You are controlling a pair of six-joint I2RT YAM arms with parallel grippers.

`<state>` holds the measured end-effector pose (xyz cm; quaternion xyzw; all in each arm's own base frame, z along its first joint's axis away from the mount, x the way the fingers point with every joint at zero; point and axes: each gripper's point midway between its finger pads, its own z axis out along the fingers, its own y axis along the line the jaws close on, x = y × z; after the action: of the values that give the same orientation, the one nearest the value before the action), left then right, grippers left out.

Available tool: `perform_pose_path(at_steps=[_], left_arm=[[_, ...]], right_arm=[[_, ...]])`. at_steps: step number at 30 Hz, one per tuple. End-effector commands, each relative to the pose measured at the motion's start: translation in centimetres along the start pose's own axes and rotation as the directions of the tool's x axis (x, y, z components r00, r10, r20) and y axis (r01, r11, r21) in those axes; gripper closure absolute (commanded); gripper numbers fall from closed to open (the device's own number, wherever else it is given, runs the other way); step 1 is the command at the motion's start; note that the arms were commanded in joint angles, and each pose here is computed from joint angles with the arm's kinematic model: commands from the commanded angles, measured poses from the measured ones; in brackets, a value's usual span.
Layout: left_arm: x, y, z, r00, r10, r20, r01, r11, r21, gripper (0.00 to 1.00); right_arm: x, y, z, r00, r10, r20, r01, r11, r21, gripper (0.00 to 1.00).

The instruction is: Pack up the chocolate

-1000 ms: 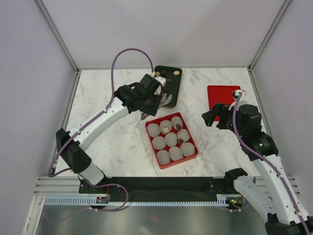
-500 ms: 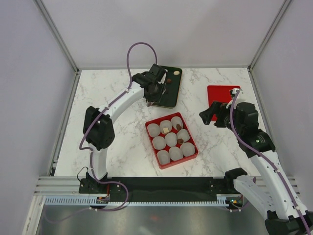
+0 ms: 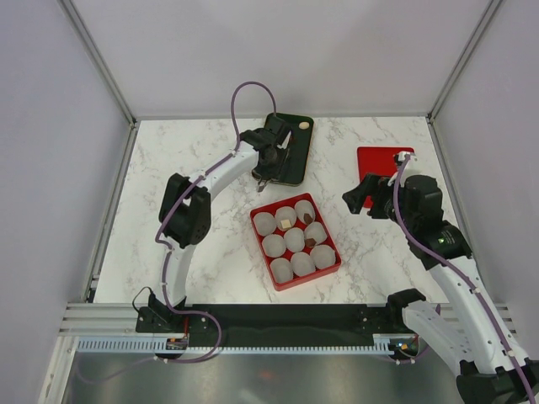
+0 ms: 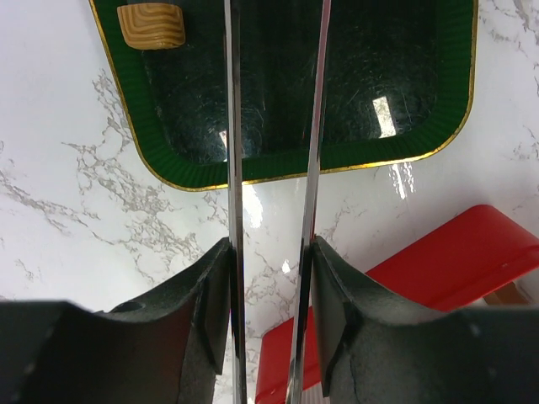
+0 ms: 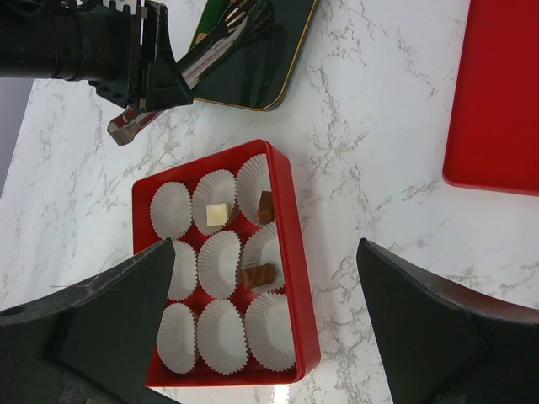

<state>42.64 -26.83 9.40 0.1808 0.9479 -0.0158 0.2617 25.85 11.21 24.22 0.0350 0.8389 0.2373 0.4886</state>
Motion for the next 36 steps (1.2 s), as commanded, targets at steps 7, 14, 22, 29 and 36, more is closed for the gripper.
perform_pose_path(at_steps=[7, 14, 22, 29, 36], left_arm=[[-2.5, -0.2, -0.2, 0.997, -0.005, 0.079, 0.002, 1.000, 0.029, 0.56], [-1.3, 0.0, -1.6, 0.998, 0.001, 0.057, -0.003, 0.999, 0.039, 0.59], [-0.6, 0.7, -3.6, 0.998, 0.000, 0.060, -0.002, 1.000, 0.031, 0.62], [-1.2, 0.7, -6.1, 0.996, -0.008, 0.094, 0.004, 0.999, 0.049, 0.63], [-0.3, 1.1, -9.0, 0.996, -0.010, 0.086, 0.005, 0.998, 0.061, 0.63]], right_arm=[[-1.1, 0.1, 0.3, 0.999, -0.005, 0.042, 0.005, 1.000, -0.001, 0.02], [-1.3, 0.1, 0.4, 0.999, -0.008, 0.044, 0.008, 1.000, 0.002, 0.02], [-1.7, 0.5, 0.2, 0.998, -0.004, 0.055, 0.004, 1.000, -0.008, 0.02], [-1.9, 0.8, -0.2, 0.998, 0.001, 0.066, 0.001, 1.000, -0.021, 0.02], [-1.9, 0.9, -0.4, 0.998, 0.002, 0.065, 0.000, 1.000, -0.029, 0.02]])
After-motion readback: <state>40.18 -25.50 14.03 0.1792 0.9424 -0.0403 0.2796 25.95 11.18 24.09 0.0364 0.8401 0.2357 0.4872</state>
